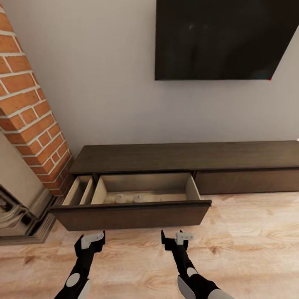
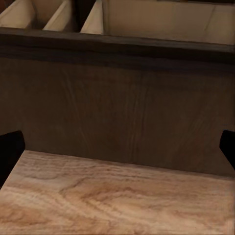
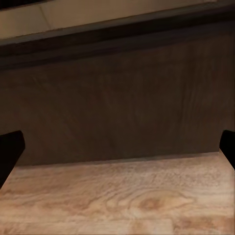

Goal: Place each of the two pumpkins and all three candles from the living room inside a cabinet in the living room (use any cabinet), then make sure every cabinet is closed, and position the cauldron so it is next to a table in the living room.

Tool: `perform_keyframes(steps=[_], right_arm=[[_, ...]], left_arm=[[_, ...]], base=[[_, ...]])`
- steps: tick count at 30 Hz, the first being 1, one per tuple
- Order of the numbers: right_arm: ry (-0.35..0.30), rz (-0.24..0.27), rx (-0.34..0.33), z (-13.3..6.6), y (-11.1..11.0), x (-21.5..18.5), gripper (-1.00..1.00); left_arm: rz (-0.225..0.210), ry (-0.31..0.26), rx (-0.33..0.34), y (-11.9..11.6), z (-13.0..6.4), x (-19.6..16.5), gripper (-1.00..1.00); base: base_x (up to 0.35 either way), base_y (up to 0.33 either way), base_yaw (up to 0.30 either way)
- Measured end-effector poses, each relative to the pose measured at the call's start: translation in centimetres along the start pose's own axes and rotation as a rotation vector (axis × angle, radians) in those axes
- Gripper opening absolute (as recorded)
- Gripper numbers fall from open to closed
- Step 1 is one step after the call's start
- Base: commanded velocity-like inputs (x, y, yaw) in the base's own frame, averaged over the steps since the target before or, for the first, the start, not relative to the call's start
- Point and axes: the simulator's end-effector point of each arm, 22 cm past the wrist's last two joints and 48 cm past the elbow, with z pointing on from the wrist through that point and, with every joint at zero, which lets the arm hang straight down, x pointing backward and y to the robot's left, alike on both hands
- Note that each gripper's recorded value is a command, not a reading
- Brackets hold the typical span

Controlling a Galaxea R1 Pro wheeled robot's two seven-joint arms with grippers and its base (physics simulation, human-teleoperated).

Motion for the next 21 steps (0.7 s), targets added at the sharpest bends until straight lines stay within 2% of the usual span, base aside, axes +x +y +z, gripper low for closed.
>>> perform_keyframes(steps=[9,21], right_arm=[[0.000,-0.001,0.000,0.0,-0.1,0.0,1.00],[-0.001,-0.001,-0.001,0.8,-0.5,2.4,1.00]], left_arm=[[-0.009,-0.005,-0.009,0.3,0.1,-0.2,1.00],[-0.001,-0.002,0.001,0.0,0.7,2.4,1.00]], base=[[0.028,-0.006,0.000],[0.000,0.000,0.000]])
